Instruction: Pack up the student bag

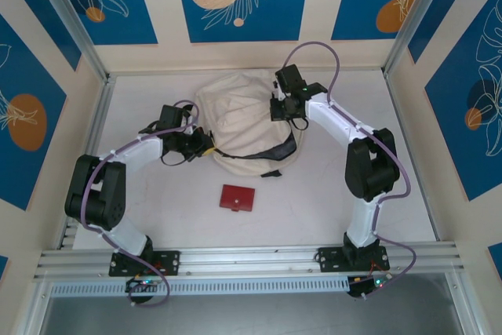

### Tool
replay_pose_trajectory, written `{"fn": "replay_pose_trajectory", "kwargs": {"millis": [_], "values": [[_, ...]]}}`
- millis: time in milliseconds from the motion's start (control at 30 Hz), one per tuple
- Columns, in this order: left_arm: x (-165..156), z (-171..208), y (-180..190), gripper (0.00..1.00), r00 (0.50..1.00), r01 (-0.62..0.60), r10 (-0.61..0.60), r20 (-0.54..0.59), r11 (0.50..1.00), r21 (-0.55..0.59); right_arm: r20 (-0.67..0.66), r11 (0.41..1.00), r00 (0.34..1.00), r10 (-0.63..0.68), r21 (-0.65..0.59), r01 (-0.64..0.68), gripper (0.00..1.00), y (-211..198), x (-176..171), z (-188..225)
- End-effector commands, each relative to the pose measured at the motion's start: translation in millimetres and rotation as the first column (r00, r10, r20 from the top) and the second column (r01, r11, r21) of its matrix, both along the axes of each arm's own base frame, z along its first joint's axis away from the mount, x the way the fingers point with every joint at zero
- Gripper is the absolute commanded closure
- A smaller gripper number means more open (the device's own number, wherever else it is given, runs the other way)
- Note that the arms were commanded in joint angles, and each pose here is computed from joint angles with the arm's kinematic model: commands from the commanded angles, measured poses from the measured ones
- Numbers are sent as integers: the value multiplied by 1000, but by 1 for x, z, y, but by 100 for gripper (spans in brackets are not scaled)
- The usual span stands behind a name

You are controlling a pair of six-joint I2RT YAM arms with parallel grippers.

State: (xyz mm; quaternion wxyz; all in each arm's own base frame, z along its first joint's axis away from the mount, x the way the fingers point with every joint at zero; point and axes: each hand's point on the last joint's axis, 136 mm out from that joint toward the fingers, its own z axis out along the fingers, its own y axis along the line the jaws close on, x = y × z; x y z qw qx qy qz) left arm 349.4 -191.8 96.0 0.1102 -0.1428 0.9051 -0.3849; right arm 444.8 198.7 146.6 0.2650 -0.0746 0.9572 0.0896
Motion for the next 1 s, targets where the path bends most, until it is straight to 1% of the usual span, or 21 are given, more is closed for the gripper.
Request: {"fn": "replay_pose_trajectory", "kwargs": {"millis": [0,100,233,300,367,467,500,567,633,700,767,833,967], "values": [[-1,5,4,93,1000,4,-4,1,1000,14,209,1000,978,1,16,-4,98,-5,35,46],[-3,3,5,93,1000,9,-9,-4,1000,16,282,996,959,16,76,-39,98,3,47,64],[-3,4,4,93,1000,10,-10,-5,1000,12,349,993,937,16,103,-56,98,4,65,75],[-4,5,2,91,1000,15,-15,-4,1000,1,341,995,940,15,84,-46,98,1,71,62],[-3,6,1,89,1000,17,-17,0,1000,-10,311,997,950,14,64,-35,97,-3,71,38],[-4,8,0,82,1000,19,-19,1,1000,-17,270,998,963,5,54,-20,94,-11,66,0],[-4,9,0,78,1000,21,-21,3,1000,-21,245,998,970,1,61,-17,91,-13,62,-10],[-4,10,-1,71,1000,24,-24,3,999,-26,189,996,982,-13,89,-4,81,-15,51,-13],[-5,11,-2,67,1000,27,-27,6,999,-31,152,993,988,-14,121,-5,65,-14,36,-3],[-6,13,-2,60,1000,26,-26,12,999,-36,109,990,994,-11,139,-5,50,-13,14,9],[-7,15,-1,56,1000,24,-23,19,999,-36,90,992,996,-10,126,-2,42,-15,-7,18],[-8,18,0,54,999,19,-18,28,999,-36,75,994,997,7,111,-16,38,-13,-30,24],[-9,21,4,48,999,-9,10,38,1000,-24,21,991,994,107,77,-108,37,8,-86,20]]}}
